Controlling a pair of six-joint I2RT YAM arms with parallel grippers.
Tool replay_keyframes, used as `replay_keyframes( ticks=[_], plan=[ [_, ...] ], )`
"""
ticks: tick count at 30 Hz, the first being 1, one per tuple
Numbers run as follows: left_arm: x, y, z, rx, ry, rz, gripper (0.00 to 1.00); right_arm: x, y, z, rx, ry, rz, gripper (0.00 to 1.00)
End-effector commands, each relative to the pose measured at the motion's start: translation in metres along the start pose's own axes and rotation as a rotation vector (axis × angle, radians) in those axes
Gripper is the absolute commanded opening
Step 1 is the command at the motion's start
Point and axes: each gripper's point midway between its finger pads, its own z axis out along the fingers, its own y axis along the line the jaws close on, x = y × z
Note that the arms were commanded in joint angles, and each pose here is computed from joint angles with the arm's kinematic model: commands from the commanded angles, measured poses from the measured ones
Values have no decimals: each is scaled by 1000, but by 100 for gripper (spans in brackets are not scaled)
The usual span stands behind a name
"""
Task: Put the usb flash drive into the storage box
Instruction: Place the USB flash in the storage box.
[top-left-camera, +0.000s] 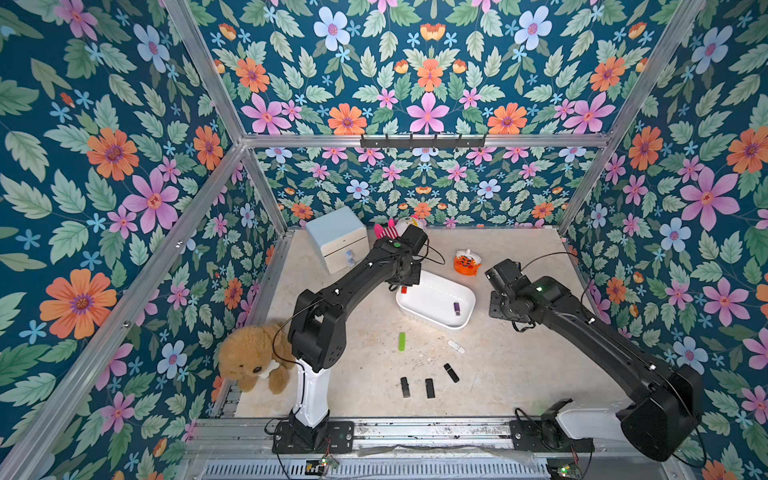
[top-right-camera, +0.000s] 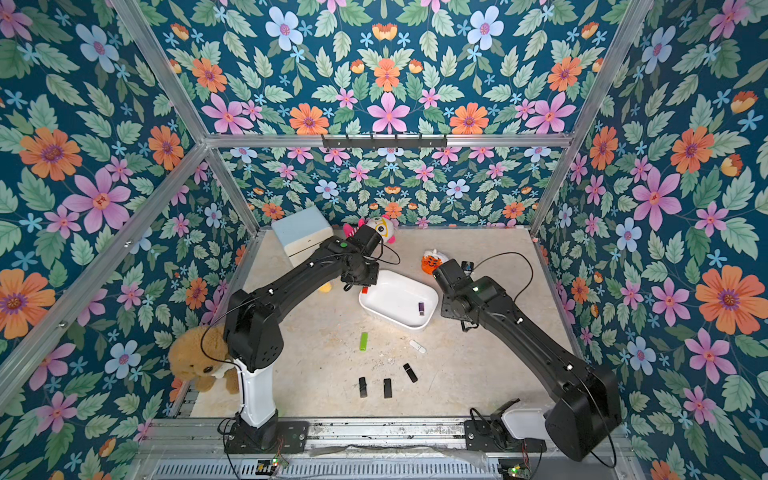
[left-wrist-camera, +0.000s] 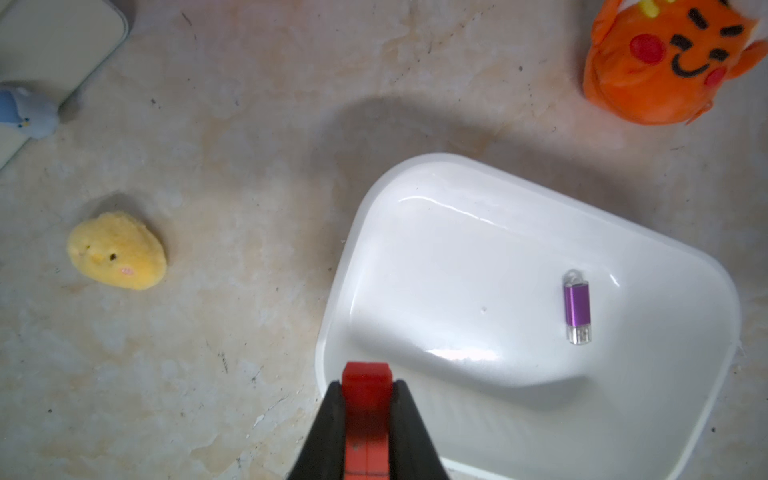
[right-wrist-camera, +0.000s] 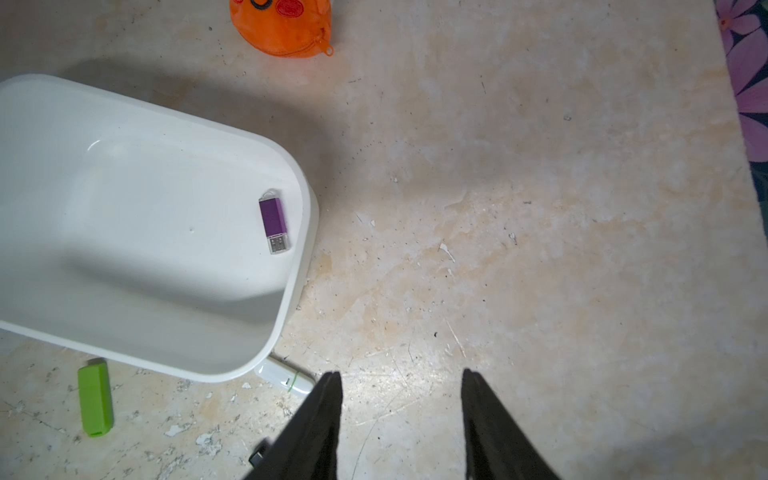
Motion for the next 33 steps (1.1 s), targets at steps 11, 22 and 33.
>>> replay_keyframes(
  ticks=[11,22,33],
  plan=[
    [20,-11,71,11,123,74,0,39,-17,9,-10,67,87,55],
    [40,-17,107,20,172,75,0,56,-23,18,-9,99,92,55],
    [51,-6,119,-51,207,86,0,66,-10,26,-74,125,73,56]
  ],
)
